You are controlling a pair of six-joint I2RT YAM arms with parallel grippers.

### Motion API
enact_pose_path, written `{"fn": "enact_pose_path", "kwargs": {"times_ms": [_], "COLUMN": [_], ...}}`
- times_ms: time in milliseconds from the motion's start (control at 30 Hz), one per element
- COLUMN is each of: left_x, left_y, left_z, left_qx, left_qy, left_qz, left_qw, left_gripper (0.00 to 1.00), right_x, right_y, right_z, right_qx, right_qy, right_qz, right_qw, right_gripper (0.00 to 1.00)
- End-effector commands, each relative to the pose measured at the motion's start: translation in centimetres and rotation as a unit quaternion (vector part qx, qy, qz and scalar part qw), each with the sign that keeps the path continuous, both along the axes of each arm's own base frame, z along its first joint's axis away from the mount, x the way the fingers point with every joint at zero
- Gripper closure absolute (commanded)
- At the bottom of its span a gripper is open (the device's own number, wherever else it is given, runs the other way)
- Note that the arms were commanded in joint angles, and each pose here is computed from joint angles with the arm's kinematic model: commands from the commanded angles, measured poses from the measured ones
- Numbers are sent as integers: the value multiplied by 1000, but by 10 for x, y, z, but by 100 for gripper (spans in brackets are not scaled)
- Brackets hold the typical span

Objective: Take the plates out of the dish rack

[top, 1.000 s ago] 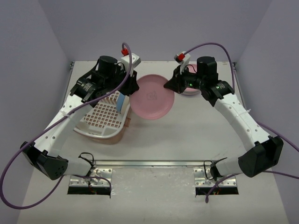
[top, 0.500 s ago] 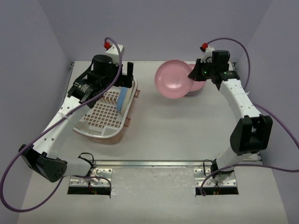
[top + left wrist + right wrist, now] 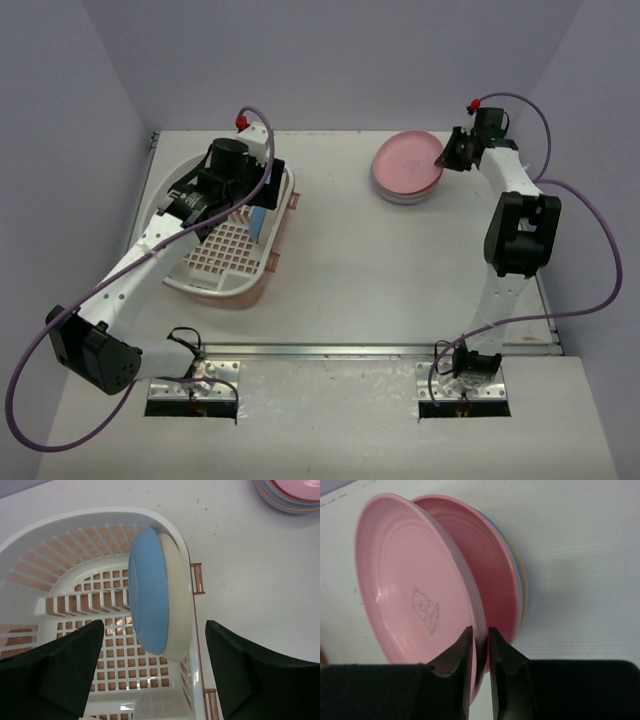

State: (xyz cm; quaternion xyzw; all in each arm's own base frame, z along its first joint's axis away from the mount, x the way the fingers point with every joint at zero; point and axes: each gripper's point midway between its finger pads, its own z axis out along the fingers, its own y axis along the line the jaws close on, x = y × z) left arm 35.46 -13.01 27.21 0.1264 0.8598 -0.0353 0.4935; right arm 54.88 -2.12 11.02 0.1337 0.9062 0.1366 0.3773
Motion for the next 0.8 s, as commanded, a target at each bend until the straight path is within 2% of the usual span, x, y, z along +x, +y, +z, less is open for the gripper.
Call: {"fn": "enact_pose_path", "kwargs": {"times_ms": [0,33,67,133,167,300,533,767], "left_x": [5,4,3,-1,-3,-13,-32,-12], "left_y": [15,20,22,26,27,26,11,7], "left_z": [-7,-14,-19,-34,-40,-57,-84,-104], "left_qx": [27,34,40,56,62,72,43,51], "left_qy": [-10,-5,-1,15,21,41,82,98], "left_qz": [42,51,54,55,52,29,-11,12], "left_qw": [999,998,998,997,996,996,996,994], "left_gripper": [23,24,25,27,27,29,29,29], "right_x": [18,18,17,16,15,7,-21,-49], "right_y": [-10,-12,-13,-14,-13,-8,11,32], "right_z": [18,17,17,19,22,38,85,125], "right_qx": [-19,-23,-25,-27,-27,-22,7,49], "right_qy": [-31,-29,-29,-27,-28,-37,-74,-105], "right_qz": [-12,-12,-15,-14,-13,-3,25,49], "right_qw": [999,999,999,999,999,999,997,992], "right_gripper": [50,38,18,6,3,1,1,1]}}
